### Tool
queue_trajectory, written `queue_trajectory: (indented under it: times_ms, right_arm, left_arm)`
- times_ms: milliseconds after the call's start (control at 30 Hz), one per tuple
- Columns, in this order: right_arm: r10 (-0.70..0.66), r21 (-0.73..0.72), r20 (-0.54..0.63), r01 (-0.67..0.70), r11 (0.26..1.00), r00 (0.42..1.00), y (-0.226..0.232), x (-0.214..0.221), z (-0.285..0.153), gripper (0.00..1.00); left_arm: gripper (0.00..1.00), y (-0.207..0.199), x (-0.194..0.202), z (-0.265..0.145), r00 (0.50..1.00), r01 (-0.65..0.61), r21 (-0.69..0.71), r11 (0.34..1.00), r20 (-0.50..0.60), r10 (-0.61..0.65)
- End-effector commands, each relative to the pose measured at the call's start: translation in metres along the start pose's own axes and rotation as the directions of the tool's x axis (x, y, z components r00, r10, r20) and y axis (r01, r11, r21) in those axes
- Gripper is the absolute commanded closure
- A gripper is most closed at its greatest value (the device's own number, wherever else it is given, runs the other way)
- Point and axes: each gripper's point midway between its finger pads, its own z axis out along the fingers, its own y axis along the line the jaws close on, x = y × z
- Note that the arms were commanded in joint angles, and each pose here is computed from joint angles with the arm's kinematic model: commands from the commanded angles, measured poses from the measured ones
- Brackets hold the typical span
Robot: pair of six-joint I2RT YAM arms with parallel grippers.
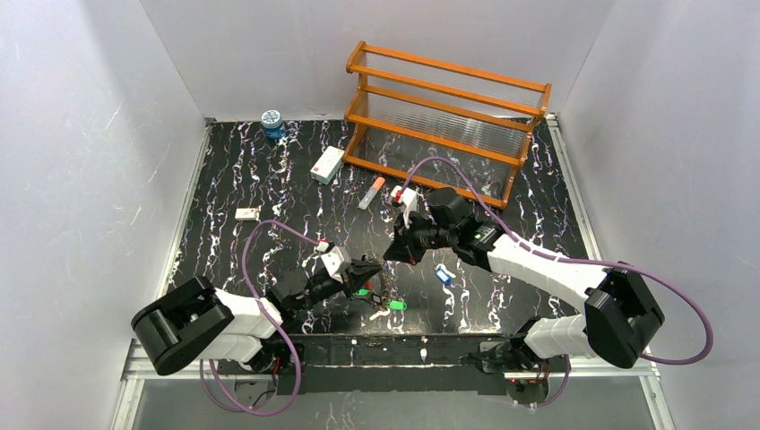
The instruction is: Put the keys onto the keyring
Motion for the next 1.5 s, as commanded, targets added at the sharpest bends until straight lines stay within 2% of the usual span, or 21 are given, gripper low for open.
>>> queue_trajectory:
  times_ms: [0, 167, 233, 400, 600, 733, 833, 900, 1033, 1167, 1333, 1400, 1467]
  right_arm:
    - [-0.033, 0.0, 0.024, 0.033, 0.999, 0.999, 0.002, -0.003, -0.005, 0.99]
    - [-0.018, -0.004, 0.009, 0.018, 1.0, 1.0, 0.002, 0.003, -0.003, 0.98]
    - [-0.012, -0.001, 0.011, 0.012, 1.0, 1.0, 0.002, 0.004, -0.004, 0.93]
    - [0.0, 0.024, 0.024, 0.0, 1.0, 1.0, 0.0, 0.005, -0.008, 0.6]
    - [0.002, 0.068, 0.061, -0.006, 0.998, 0.998, -0.003, 0.002, -0.016, 0.42]
    - [0.002, 0.06, 0.066, -0.006, 0.998, 0.998, -0.001, 0.004, -0.017, 0.41]
    - [-0.004, 0.013, 0.064, 0.003, 1.0, 0.998, 0.006, 0.005, -0.015, 0.44]
    - [-0.019, -0.023, 0.085, 0.021, 0.999, 0.996, 0.012, 0.002, -0.015, 0.43]
    - [-0.12, -0.086, 0.168, 0.136, 0.987, 0.978, 0.028, -0.01, -0.025, 0.39]
    - [-0.251, -0.066, 0.279, 0.279, 0.958, 0.927, 0.033, -0.01, -0.036, 0.38]
    - [-0.442, -0.061, 0.403, 0.506, 0.861, 0.801, 0.045, 0.005, -0.046, 0.38]
    - [-0.476, -0.035, 0.435, 0.542, 0.84, 0.765, 0.045, 0.007, -0.048, 0.37]
    - [-0.488, -0.022, 0.439, 0.552, 0.834, 0.755, 0.042, 0.008, -0.046, 0.37]
  left_arm:
    - [1.0, -0.001, -0.022, 0.007, 0.998, -0.011, 0.009, 1.0, 0.069, 0.011]
    - [1.0, -0.002, -0.023, 0.007, 0.997, -0.011, 0.009, 1.0, 0.072, 0.01]
    - [1.0, -0.002, -0.024, 0.007, 0.997, -0.011, 0.01, 1.0, 0.074, 0.011]
    - [1.0, -0.001, -0.024, 0.005, 0.997, -0.012, 0.003, 1.0, 0.075, 0.012]
    - [1.0, -0.001, -0.023, 0.003, 0.997, -0.014, 0.002, 1.0, 0.075, 0.014]
    - [1.0, -0.002, -0.024, 0.003, 0.997, -0.016, 0.004, 1.0, 0.078, 0.016]
    - [1.0, -0.003, -0.025, 0.002, 0.996, -0.022, 0.011, 1.0, 0.082, 0.021]
    - [1.0, -0.005, -0.025, 0.001, 0.996, -0.028, 0.02, 0.999, 0.083, 0.026]
    - [1.0, -0.008, -0.026, 0.0, 0.996, -0.034, 0.038, 0.999, 0.086, 0.031]
    - [1.0, -0.011, -0.025, -0.001, 0.996, -0.039, 0.053, 0.998, 0.084, 0.034]
    - [1.0, -0.014, -0.024, -0.002, 0.996, -0.045, 0.073, 0.996, 0.081, 0.04]
    - [1.0, -0.017, -0.024, -0.001, 0.996, -0.049, 0.089, 0.995, 0.082, 0.042]
    - [1.0, -0.022, -0.025, -0.001, 0.995, -0.056, 0.119, 0.991, 0.084, 0.046]
